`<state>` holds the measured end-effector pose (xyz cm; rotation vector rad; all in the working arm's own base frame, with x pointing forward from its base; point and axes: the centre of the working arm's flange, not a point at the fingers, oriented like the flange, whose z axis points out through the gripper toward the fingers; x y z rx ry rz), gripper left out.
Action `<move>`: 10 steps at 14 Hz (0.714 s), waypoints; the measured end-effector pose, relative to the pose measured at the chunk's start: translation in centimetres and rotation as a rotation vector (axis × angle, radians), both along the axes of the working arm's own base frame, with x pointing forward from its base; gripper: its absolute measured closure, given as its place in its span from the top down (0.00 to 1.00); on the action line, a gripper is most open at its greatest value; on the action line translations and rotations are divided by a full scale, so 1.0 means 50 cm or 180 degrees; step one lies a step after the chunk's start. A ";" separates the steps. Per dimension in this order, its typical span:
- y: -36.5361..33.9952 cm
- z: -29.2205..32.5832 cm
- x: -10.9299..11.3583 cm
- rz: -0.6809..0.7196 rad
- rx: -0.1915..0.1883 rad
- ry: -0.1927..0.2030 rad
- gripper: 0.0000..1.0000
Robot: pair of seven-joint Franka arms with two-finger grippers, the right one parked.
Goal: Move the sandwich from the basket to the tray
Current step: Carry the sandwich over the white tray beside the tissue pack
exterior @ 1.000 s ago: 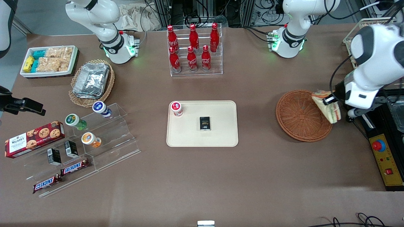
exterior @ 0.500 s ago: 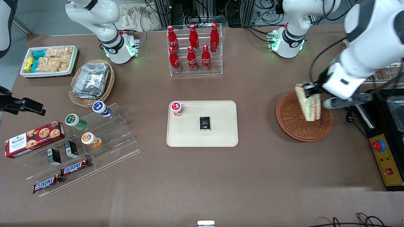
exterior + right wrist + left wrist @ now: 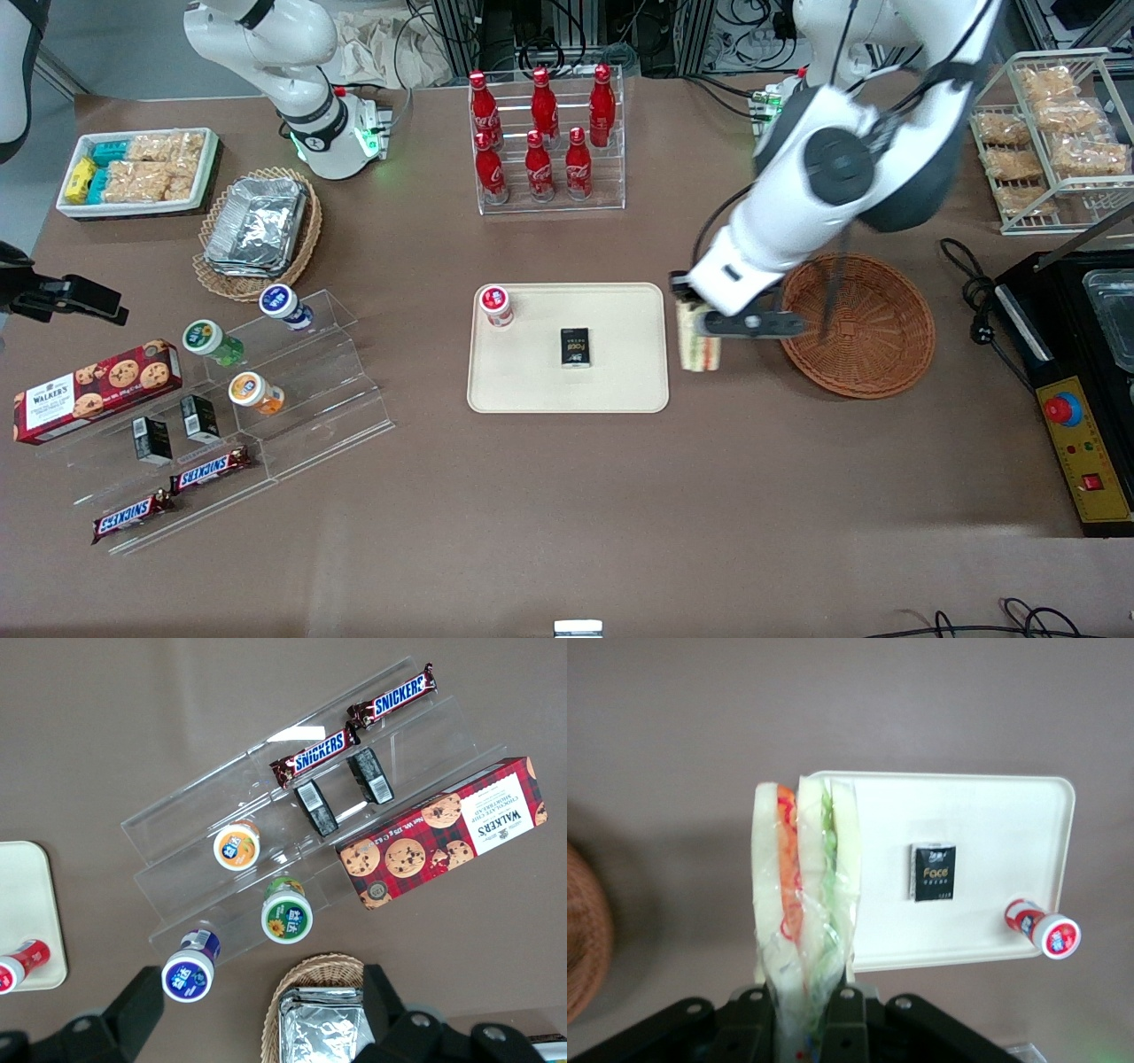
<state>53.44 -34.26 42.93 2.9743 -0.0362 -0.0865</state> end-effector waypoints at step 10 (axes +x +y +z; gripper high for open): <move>-0.092 -0.396 -0.057 -0.0370 0.0178 0.0066 0.20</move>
